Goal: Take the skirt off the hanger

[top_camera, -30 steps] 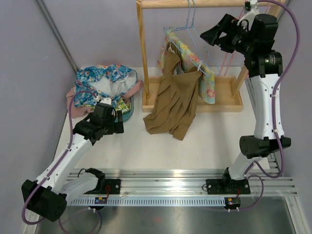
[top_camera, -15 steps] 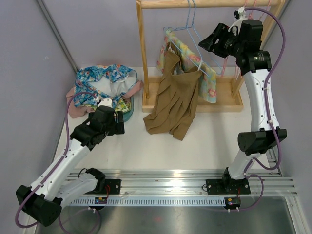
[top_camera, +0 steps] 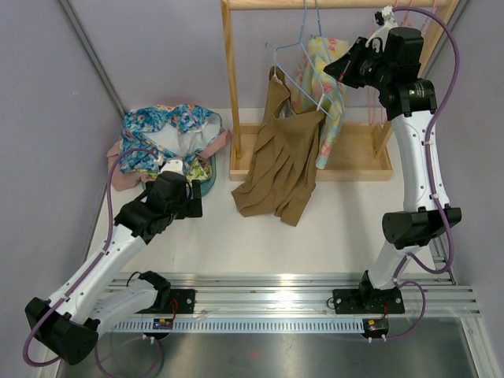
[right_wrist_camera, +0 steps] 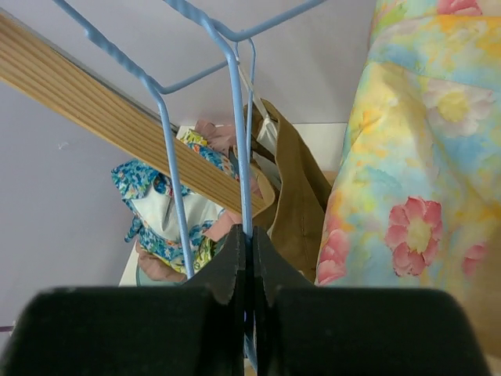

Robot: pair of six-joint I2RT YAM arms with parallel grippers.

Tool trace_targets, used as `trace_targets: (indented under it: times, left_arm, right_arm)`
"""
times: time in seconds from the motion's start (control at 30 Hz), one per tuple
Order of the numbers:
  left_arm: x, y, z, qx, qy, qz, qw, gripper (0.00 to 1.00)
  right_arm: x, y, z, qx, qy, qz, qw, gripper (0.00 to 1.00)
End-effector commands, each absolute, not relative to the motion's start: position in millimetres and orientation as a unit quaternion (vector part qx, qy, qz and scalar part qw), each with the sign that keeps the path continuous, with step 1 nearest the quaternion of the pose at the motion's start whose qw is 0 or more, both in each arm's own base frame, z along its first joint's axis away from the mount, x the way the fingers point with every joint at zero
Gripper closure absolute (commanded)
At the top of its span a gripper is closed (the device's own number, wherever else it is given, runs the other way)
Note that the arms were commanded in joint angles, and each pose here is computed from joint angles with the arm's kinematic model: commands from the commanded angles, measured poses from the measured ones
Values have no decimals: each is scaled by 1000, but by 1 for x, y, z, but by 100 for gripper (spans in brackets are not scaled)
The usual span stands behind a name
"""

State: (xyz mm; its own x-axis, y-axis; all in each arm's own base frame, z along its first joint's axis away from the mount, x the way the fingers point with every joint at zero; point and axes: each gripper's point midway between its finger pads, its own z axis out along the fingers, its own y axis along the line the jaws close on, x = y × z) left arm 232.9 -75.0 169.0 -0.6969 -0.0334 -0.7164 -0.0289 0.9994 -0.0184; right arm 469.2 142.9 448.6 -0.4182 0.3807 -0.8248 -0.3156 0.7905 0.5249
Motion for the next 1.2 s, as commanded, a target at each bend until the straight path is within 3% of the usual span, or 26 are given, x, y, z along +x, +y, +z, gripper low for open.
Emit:
trace_targets:
  times: [0.0, 0.33, 0.8, 1.0, 1.1, 1.17]
  left_arm:
    - [243, -76, 184, -32, 907, -7, 421, 1]
    - [241, -81, 192, -22, 900, -15, 435, 1]
    - [247, -95, 221, 9, 876, -55, 480, 1]
    - [249, -159, 289, 79, 839, -141, 520, 1]
    - [230, -227, 330, 155, 812, -187, 531, 1]
    - [229, -260, 329, 184, 814, -168, 525, 1]
  right_arm:
    - [470, 129, 489, 30, 746, 304, 592, 100]
    - [428, 104, 547, 46, 693, 267, 668, 100]
    - [362, 91, 563, 50, 662, 266, 699, 100]
    - [336, 82, 546, 64, 671, 252, 694, 100]
    - [318, 79, 539, 75, 673, 254, 691, 100]
    - [310, 77, 531, 89, 677, 259, 683, 100]
